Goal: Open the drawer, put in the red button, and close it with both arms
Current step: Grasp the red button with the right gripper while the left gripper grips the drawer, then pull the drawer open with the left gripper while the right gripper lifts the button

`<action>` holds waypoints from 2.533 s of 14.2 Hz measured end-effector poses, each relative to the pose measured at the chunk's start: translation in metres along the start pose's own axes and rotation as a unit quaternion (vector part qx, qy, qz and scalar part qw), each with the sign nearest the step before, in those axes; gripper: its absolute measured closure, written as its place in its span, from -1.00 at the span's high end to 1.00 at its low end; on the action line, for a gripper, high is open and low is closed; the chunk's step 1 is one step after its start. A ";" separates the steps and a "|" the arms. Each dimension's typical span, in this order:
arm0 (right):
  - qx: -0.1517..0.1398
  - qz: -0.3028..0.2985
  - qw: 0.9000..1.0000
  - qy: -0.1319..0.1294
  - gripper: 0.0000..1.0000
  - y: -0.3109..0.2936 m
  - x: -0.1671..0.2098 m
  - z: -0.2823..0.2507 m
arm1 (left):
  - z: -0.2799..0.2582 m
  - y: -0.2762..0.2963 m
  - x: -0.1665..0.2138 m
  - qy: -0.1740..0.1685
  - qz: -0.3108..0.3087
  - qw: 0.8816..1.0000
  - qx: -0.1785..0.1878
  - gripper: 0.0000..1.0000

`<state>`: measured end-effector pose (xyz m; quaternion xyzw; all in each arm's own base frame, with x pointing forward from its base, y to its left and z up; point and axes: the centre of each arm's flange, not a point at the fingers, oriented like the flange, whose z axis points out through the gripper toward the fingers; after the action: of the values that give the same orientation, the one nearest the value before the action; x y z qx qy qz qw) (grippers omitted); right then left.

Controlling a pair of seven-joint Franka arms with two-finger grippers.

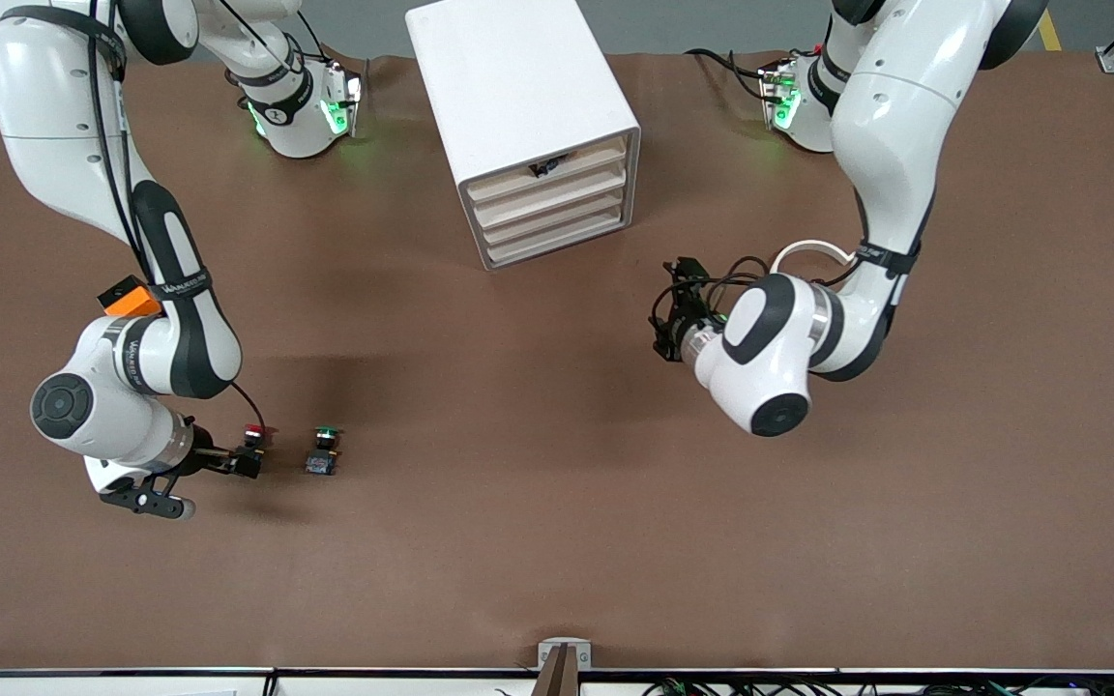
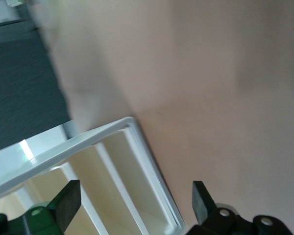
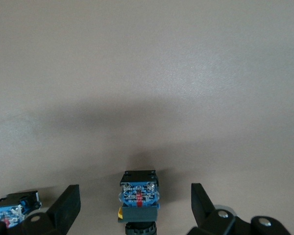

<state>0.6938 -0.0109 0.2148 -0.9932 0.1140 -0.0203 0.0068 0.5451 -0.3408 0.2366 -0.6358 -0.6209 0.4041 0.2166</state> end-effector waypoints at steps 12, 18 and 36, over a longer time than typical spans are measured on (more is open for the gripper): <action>-0.002 0.001 1.000 -0.004 0.31 0.003 -0.014 0.034 | 0.079 -0.005 -0.049 -0.070 -0.092 0.974 0.196 0.33; -0.004 0.001 1.000 -0.019 -0.17 0.003 -0.015 0.031 | 0.108 0.001 -0.065 -0.090 -0.089 0.964 0.232 0.06; 0.010 -0.005 0.997 -0.082 -0.17 0.128 -0.066 -0.351 | 0.164 -0.004 -0.097 -0.050 -0.096 0.964 0.245 -0.68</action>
<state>0.5856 -0.1232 0.5601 -0.9920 0.1077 0.0599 0.0263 0.4236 -0.4710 0.1684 -0.4799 -0.5710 0.5526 0.3719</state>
